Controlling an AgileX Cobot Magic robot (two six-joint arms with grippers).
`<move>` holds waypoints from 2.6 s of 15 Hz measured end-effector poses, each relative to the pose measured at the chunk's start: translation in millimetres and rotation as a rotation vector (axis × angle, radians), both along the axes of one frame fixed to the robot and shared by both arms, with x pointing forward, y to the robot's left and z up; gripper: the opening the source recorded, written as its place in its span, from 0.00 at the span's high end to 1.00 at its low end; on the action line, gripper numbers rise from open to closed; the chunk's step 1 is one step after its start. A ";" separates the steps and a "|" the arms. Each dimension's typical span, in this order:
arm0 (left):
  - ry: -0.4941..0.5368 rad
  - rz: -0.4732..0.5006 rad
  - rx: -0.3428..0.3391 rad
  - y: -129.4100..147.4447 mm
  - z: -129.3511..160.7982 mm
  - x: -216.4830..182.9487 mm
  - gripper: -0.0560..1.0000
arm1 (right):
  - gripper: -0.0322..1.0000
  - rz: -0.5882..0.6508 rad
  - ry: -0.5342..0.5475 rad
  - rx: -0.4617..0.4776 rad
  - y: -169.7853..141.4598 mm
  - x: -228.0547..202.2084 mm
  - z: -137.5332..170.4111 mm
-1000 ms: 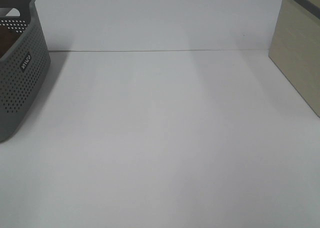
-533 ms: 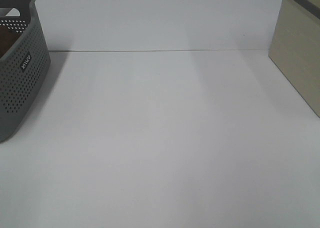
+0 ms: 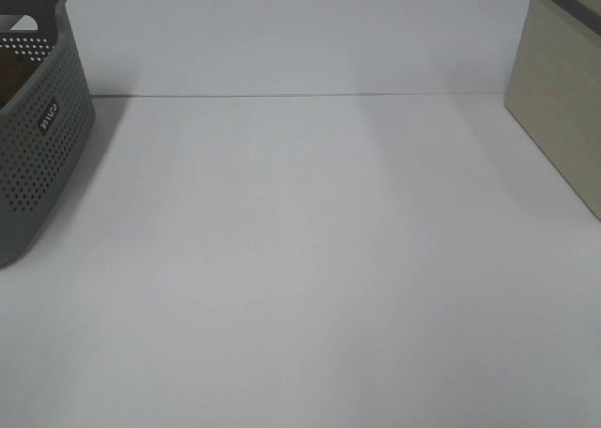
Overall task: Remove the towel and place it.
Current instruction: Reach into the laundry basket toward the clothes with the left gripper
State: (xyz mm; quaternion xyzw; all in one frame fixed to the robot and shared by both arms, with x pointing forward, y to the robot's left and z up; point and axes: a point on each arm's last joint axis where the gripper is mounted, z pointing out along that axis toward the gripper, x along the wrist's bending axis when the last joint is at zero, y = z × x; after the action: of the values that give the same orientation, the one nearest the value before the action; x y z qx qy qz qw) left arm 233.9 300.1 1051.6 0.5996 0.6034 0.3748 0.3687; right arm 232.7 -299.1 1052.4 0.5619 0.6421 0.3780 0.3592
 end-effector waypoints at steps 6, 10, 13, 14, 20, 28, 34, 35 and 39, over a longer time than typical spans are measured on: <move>0.000 0.000 0.000 0.0 0.0 0.0 0.01 | 0.11 0.000 0.000 0.000 0.0 0.0 0.0; 0.000 -0.051 0.132 1.1 13.2 -4.1 0.01 | 0.11 0.000 0.000 0.000 0.0 0.0 0.0; 0.137 -0.152 0.281 1.3 48.2 6.1 0.01 | 0.11 0.000 0.000 0.000 0.0 0.0 0.0; 0.179 -0.197 0.340 1.6 66.0 17.3 0.01 | 0.11 0.000 0.000 0.000 0.0 0.0 0.0; 0.370 -0.302 0.762 22.8 171.8 162.9 0.01 | 0.11 0.000 0.000 0.000 0.0 0.0 0.0; 0.821 -0.414 1.031 51.0 93.2 353.6 0.01 | 0.11 0.000 0.000 0.000 0.0 0.0 0.0; 0.953 -0.530 1.008 82.2 22.9 416.4 0.01 | 0.11 0.000 0.000 0.000 0.0 0.0 0.0; 0.970 -0.577 1.014 86.0 4.6 425.0 0.01 | 0.11 0.000 0.000 0.000 0.0 0.0 0.0; 0.963 -0.661 1.046 87.7 -40.7 449.5 0.01 | 0.11 0.000 0.000 0.000 0.0 0.0 0.0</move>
State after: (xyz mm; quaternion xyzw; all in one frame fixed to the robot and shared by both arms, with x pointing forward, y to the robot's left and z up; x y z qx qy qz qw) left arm 683.4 387.8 1011.0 0.9404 0.2322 0.1799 -0.1716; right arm 232.7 -299.1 1052.4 0.5619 0.6421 0.3780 0.3592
